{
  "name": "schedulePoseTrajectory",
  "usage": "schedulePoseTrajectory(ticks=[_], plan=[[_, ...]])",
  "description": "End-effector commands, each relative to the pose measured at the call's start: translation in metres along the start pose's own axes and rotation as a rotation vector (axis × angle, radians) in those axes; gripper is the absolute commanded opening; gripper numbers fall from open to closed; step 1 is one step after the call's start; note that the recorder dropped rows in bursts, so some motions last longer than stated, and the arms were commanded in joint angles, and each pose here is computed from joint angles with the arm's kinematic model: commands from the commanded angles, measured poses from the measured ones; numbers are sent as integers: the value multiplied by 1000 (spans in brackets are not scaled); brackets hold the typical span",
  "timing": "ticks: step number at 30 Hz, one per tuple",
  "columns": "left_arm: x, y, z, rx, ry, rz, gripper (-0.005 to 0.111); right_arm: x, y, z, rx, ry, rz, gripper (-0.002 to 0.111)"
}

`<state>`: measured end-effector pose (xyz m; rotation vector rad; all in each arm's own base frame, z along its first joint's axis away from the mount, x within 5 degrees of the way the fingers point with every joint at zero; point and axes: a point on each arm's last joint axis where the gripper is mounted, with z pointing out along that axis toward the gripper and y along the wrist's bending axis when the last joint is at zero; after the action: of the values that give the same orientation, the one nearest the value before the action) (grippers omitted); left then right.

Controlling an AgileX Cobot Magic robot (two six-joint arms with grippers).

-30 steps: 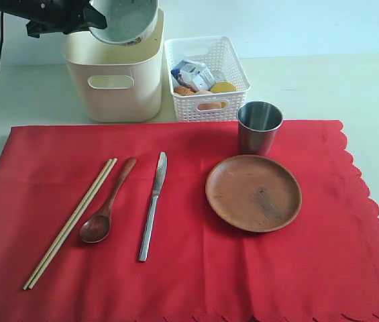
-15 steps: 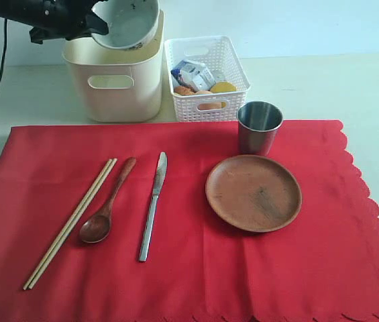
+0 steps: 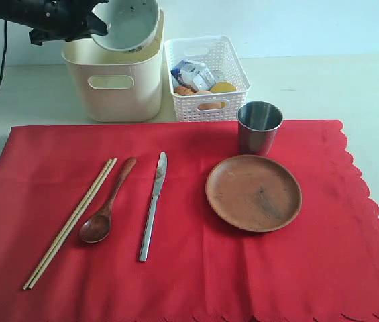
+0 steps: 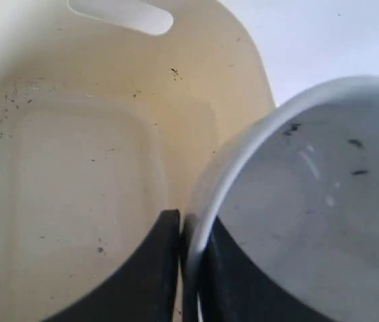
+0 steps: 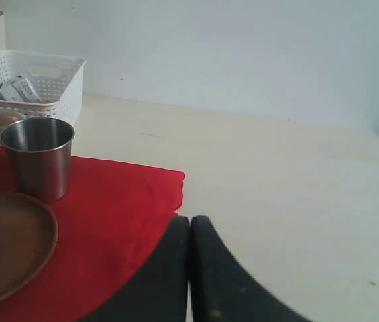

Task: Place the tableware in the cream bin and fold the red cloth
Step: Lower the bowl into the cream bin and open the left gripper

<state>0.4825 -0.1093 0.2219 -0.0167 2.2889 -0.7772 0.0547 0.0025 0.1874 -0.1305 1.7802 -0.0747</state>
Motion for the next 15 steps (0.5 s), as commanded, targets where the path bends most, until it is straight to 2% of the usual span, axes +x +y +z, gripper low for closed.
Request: schedulePoseTrajectory(ticks=[1,5,15], plan=[[-6,-2,-4,7,-27,-7,24,1,0,0,5,-2,-2,0],[-6,-2,-4,6,-26,-6,28,1,0,0,5,-2,-2,0],[-6,-2,-4,5,-26,-4,28,1,0,0,5,-2,-2,0]])
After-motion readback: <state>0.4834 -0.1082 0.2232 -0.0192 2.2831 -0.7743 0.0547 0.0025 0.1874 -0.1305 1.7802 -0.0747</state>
